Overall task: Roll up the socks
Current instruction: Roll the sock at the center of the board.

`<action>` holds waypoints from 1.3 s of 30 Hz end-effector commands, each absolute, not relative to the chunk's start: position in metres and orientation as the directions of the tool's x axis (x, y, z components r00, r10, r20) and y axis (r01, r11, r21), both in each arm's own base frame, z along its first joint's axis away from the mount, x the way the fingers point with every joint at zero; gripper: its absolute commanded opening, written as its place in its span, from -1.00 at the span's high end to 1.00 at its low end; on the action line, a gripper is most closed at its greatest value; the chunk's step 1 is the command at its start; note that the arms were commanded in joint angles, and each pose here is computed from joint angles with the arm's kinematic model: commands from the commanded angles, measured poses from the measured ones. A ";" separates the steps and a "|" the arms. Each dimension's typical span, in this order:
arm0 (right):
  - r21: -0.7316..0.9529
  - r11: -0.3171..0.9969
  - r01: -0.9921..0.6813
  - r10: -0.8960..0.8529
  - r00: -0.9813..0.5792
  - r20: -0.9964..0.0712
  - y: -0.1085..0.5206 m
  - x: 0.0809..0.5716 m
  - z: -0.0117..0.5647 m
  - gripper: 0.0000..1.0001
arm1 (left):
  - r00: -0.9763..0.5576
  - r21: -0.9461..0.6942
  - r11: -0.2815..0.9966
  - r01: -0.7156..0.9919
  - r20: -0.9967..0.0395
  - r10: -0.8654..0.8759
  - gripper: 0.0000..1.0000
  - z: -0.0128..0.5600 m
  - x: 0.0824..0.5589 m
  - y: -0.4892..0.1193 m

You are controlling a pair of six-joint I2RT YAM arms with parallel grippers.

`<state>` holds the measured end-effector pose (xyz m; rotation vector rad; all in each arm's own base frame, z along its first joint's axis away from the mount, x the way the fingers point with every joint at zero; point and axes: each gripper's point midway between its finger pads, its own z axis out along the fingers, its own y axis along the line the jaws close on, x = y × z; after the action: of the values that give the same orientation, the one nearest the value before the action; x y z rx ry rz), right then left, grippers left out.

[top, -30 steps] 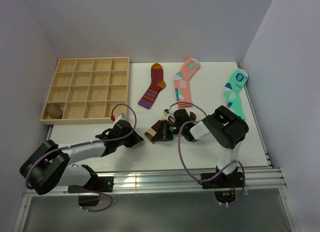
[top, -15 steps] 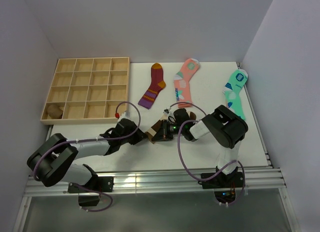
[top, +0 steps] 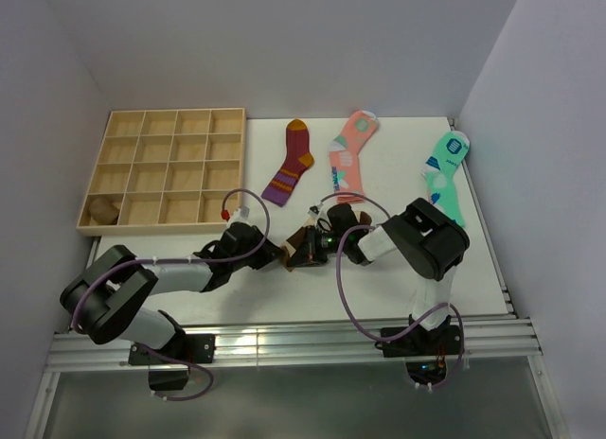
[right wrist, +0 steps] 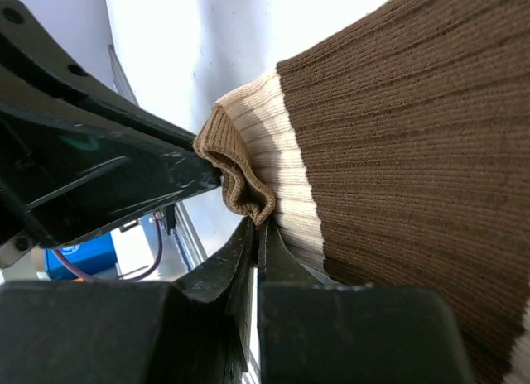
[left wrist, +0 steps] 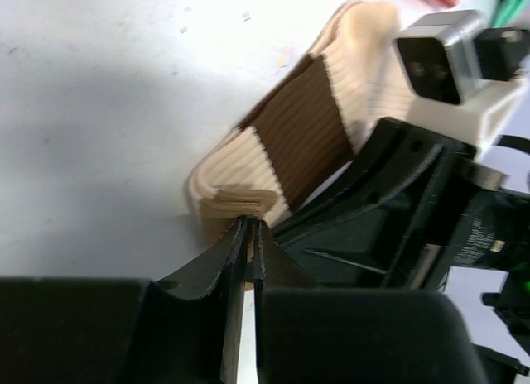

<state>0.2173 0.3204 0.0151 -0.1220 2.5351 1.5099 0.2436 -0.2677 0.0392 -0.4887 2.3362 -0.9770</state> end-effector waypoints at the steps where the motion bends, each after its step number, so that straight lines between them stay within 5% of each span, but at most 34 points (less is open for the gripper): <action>1: 0.821 0.555 -0.133 0.031 -0.983 -0.180 0.311 0.219 -0.009 1.00 | -0.756 -0.796 0.604 -0.042 -0.370 -0.540 0.73 0.062 0.252 -0.280; 30: 0.819 0.566 -0.098 0.038 -0.989 -0.145 0.309 0.219 -0.011 1.00 | -0.734 -0.825 0.565 0.007 -0.388 -0.558 0.70 0.038 0.257 -0.279; 39: 0.745 0.637 -0.199 0.025 -0.960 -0.278 0.296 0.227 0.006 0.35 | -0.754 -0.807 0.589 -0.025 -0.372 -0.542 0.87 0.021 0.255 -0.279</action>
<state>0.2206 0.3164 0.0201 -0.1407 2.5543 1.4483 0.2545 -0.2791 0.0249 -0.4607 2.2023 -1.1228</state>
